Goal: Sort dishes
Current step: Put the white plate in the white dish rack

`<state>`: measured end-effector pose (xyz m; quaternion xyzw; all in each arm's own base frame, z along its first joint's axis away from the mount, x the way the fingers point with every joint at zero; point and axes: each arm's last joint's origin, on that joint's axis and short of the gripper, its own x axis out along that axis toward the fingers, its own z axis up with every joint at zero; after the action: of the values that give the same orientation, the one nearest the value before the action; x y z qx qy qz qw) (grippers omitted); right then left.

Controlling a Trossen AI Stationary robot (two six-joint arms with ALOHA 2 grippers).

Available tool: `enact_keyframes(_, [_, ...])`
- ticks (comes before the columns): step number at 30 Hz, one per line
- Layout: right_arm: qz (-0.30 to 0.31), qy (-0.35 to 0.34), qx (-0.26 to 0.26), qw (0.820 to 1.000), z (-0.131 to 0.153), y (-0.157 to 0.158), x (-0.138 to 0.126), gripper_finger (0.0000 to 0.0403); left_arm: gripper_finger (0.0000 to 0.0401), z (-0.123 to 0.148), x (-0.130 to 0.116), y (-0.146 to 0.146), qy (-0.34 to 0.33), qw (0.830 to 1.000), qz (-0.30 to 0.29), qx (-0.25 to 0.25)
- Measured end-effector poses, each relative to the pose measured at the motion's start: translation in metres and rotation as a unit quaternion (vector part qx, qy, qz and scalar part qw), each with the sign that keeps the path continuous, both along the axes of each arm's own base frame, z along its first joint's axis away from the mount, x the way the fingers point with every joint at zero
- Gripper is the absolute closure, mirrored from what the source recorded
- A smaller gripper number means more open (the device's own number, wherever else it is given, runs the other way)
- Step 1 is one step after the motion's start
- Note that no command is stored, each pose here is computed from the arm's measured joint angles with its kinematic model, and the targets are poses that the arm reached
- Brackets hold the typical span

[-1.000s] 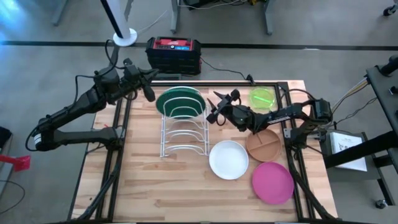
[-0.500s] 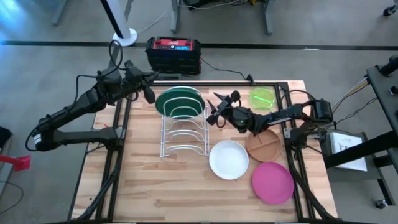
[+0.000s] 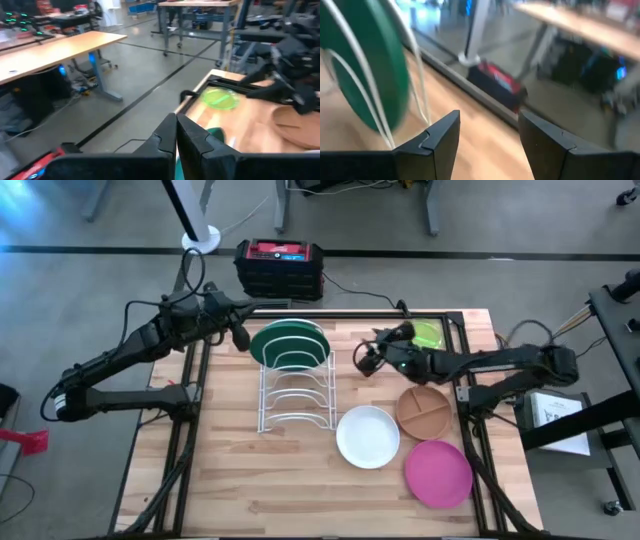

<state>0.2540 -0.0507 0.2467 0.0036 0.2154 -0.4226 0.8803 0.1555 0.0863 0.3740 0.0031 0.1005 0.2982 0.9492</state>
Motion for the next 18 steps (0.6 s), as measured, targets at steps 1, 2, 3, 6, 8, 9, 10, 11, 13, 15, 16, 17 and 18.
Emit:
enact_keyframes(1, [-0.008,0.006,0.015,1.000,0.001,0.001,-0.008,0.0210,0.0401,0.000,0.001,-0.001,0.000,1.000,-0.011,-0.003])
enact_keyframes(2, [-0.014,0.010,0.032,0.999,0.003,0.002,-0.015,0.0210,0.0401,0.000,0.002,-0.003,-0.001,1.000,-0.021,-0.005])
enact_keyframes(3, [-0.016,0.016,0.048,0.999,0.004,0.003,-0.023,0.0210,0.0401,0.000,0.002,-0.004,-0.003,0.999,-0.033,-0.008])
enact_keyframes(6, [-0.007,0.023,0.105,0.994,0.007,0.007,-0.041,0.0210,0.0401,-0.001,0.006,-0.009,-0.007,0.998,-0.066,-0.019])
enact_keyframes(8, [-0.003,0.032,0.141,0.989,0.007,0.010,-0.051,0.0210,0.0401,-0.002,0.008,-0.012,-0.007,0.997,-0.079,-0.024])
enact_keyframes(9, [-0.001,0.038,0.155,0.987,0.007,0.011,-0.056,0.0210,0.0401,-0.002,0.010,-0.014,-0.004,0.996,-0.085,-0.028])
enact_keyframes(10, [0.000,0.043,0.166,0.985,0.007,0.012,-0.059,0.0210,0.0401,-0.003,0.011,-0.016,-0.001,0.995,-0.091,-0.030])
enact_keyframes(11, [0.002,0.051,0.176,0.983,0.006,0.012,-0.062,0.0210,0.0401,-0.004,0.012,-0.018,0.003,0.995,-0.097,-0.032])
enact_keyframes(13, [0.016,0.064,0.197,0.978,0.005,0.014,-0.066,0.0210,0.0401,-0.006,0.015,-0.021,0.009,0.993,-0.108,-0.038])
enact_keyframes(15, [0.034,0.074,0.220,0.972,0.004,0.016,-0.067,0.0210,0.0401,-0.008,0.018,-0.024,0.013,0.992,-0.117,-0.046])
enact_keyframes(16, [0.040,0.080,0.228,0.970,0.003,0.017,-0.067,0.0210,0.0401,-0.009,0.020,-0.025,0.014,0.991,-0.122,-0.047])
enact_keyframes(17, [0.043,0.086,0.234,0.967,0.001,0.017,-0.067,0.0210,0.0401,-0.009,0.022,-0.027,0.017,0.991,-0.127,-0.050])
enact_keyframes(18, [0.045,0.097,0.241,0.965,-0.001,0.017,-0.067,0.0210,0.0401,-0.010,0.023,-0.028,0.020,0.990,-0.132,-0.051])
